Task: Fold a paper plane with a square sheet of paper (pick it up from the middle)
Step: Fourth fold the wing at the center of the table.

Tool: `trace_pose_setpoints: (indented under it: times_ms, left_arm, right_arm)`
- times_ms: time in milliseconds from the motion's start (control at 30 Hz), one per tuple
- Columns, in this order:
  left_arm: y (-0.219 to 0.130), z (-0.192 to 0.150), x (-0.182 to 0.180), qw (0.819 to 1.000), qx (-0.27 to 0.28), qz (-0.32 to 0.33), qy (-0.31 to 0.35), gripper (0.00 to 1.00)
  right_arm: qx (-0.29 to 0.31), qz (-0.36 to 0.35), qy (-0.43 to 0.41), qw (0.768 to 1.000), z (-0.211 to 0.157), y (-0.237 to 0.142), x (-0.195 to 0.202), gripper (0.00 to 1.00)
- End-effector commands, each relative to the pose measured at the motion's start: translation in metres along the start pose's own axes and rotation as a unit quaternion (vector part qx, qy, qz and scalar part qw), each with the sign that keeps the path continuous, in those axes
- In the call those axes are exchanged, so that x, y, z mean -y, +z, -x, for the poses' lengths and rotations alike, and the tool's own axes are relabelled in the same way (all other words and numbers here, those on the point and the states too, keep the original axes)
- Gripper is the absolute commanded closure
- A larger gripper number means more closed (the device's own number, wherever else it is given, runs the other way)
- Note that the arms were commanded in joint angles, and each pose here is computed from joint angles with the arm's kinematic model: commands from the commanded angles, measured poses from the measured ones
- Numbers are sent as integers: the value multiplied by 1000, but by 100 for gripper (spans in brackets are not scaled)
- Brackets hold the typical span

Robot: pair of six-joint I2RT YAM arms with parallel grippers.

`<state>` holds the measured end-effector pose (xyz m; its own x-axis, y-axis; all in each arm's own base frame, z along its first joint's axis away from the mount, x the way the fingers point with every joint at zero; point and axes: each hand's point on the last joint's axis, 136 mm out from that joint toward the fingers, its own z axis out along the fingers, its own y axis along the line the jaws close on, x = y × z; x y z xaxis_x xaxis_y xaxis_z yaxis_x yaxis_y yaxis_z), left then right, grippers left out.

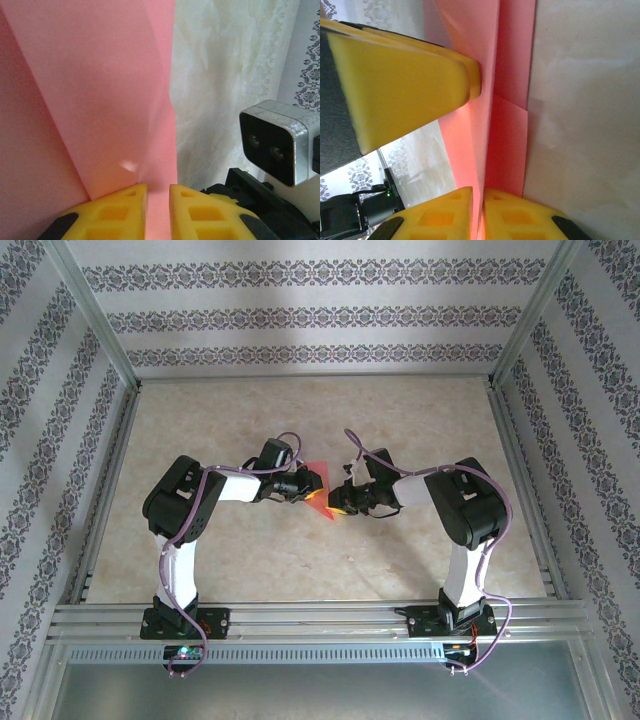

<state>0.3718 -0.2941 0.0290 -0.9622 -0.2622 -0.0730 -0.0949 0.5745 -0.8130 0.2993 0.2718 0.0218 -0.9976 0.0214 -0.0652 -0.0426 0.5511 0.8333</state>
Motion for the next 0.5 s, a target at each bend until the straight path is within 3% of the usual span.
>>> trace_pose_setpoints:
  times_ms: [0,467]
  left_arm:
    - [2,-9,-36,998,-15,63,-27,81]
    - [6,-14,-45,996,-26,70,-39,81]
  right_arm:
    - [5,-60,22,998,-7,-3,21,79]
    - [16,-40,25,999,-8,-24,-16,74]
